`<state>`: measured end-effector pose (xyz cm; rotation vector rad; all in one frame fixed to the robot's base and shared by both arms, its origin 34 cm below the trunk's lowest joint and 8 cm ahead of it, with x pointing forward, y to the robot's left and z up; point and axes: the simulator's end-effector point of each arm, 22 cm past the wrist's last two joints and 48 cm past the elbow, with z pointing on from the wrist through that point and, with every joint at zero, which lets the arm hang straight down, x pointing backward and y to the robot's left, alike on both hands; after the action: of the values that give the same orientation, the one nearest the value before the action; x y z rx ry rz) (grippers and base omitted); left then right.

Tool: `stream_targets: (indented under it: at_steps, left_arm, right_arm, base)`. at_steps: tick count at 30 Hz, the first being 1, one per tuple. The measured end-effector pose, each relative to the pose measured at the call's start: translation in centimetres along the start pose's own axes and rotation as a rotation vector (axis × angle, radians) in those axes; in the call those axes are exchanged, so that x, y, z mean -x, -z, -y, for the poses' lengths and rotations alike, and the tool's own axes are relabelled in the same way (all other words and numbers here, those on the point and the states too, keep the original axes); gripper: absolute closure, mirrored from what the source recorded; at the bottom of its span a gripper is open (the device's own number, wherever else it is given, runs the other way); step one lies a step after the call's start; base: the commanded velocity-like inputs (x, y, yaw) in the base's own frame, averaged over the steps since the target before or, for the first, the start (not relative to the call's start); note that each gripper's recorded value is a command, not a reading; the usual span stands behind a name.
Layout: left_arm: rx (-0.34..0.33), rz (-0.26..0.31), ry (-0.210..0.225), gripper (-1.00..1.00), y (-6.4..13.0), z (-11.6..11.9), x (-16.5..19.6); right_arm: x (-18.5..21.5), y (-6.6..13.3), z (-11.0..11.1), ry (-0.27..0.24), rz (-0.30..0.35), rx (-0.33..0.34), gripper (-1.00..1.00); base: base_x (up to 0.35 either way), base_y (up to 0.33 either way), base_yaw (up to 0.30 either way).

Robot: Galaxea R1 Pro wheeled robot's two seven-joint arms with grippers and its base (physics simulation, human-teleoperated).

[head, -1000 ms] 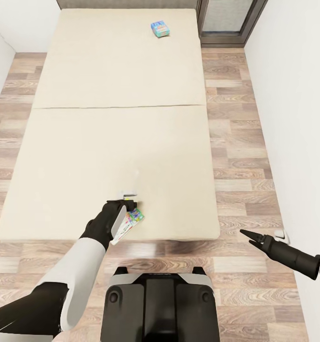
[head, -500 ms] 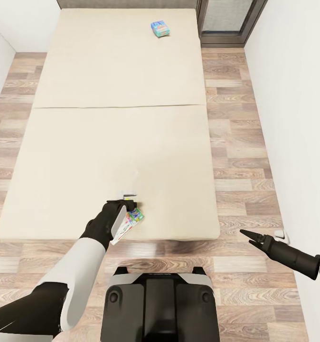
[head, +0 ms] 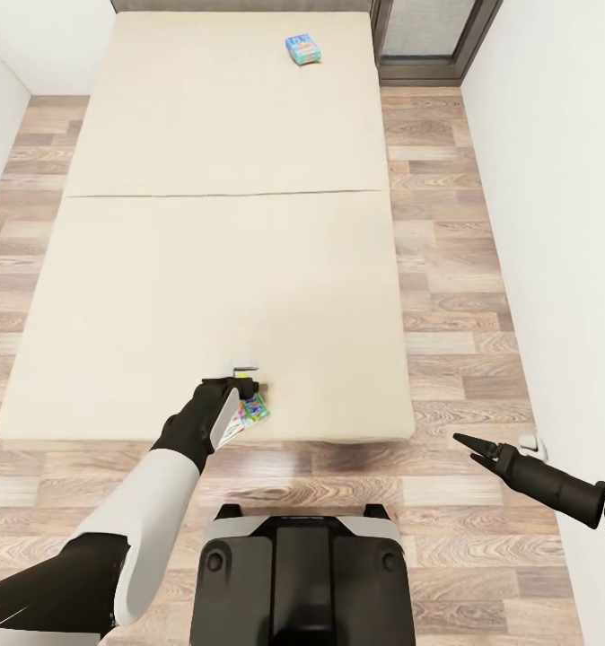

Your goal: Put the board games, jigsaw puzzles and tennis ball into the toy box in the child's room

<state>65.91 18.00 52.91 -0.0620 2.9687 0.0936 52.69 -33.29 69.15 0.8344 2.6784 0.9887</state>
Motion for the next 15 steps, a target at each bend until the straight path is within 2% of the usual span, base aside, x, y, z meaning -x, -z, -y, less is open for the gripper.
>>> stream_targets:
  at_steps: [15]
  left_arm:
    - [-0.001, 0.018, 0.005, -1.00, 0.29, -0.05, 0.87]
  right_arm:
    - [-0.01, -0.01, 0.07, -0.001, 0.001, -0.002, -1.00]
  base:
    - [0.000, 0.000, 0.000]
